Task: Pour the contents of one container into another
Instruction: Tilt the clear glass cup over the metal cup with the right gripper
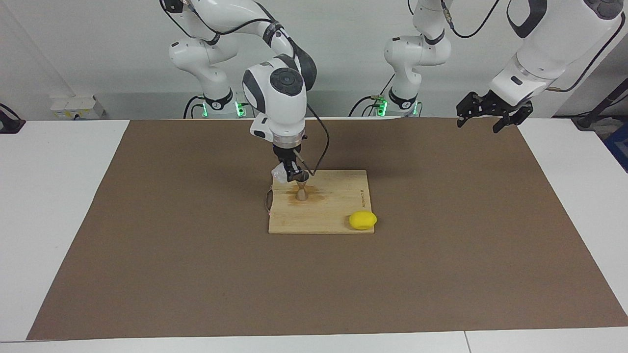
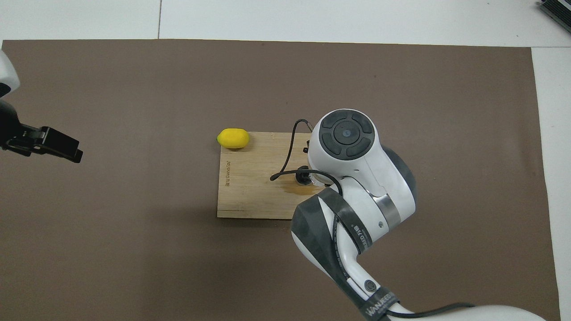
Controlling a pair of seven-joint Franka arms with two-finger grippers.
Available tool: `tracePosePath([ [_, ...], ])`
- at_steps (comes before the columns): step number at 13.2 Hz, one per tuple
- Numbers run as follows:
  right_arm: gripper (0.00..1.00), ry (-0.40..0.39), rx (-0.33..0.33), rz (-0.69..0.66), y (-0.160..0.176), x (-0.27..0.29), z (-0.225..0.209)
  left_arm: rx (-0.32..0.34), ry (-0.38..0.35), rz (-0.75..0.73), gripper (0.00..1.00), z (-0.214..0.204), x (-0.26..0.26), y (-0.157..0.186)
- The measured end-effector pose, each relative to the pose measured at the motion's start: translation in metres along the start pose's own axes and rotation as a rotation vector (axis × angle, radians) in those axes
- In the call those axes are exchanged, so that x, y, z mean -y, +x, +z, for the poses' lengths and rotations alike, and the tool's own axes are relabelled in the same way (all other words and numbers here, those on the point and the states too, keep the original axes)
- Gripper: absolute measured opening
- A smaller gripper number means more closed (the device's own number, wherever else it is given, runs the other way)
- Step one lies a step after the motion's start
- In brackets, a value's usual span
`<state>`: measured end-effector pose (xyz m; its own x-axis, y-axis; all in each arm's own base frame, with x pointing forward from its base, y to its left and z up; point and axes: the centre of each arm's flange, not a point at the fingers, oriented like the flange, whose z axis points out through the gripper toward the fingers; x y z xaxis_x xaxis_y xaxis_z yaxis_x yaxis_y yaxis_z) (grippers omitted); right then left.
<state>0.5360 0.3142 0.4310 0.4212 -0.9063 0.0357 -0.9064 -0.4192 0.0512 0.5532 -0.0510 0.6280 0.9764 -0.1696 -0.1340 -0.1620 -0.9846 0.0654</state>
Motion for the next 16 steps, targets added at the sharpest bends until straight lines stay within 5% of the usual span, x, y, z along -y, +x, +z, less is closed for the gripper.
tracePosePath([
  [11,0.51,-0.001,0.131,0.094,0.016,0.007,0.005,-0.009,0.001,-0.066,1.00,0.005,-0.009,0.004],
  [16,0.51,0.008,0.251,0.157,0.043,0.010,0.018,-0.009,0.001,-0.067,1.00,0.005,-0.008,0.004],
])
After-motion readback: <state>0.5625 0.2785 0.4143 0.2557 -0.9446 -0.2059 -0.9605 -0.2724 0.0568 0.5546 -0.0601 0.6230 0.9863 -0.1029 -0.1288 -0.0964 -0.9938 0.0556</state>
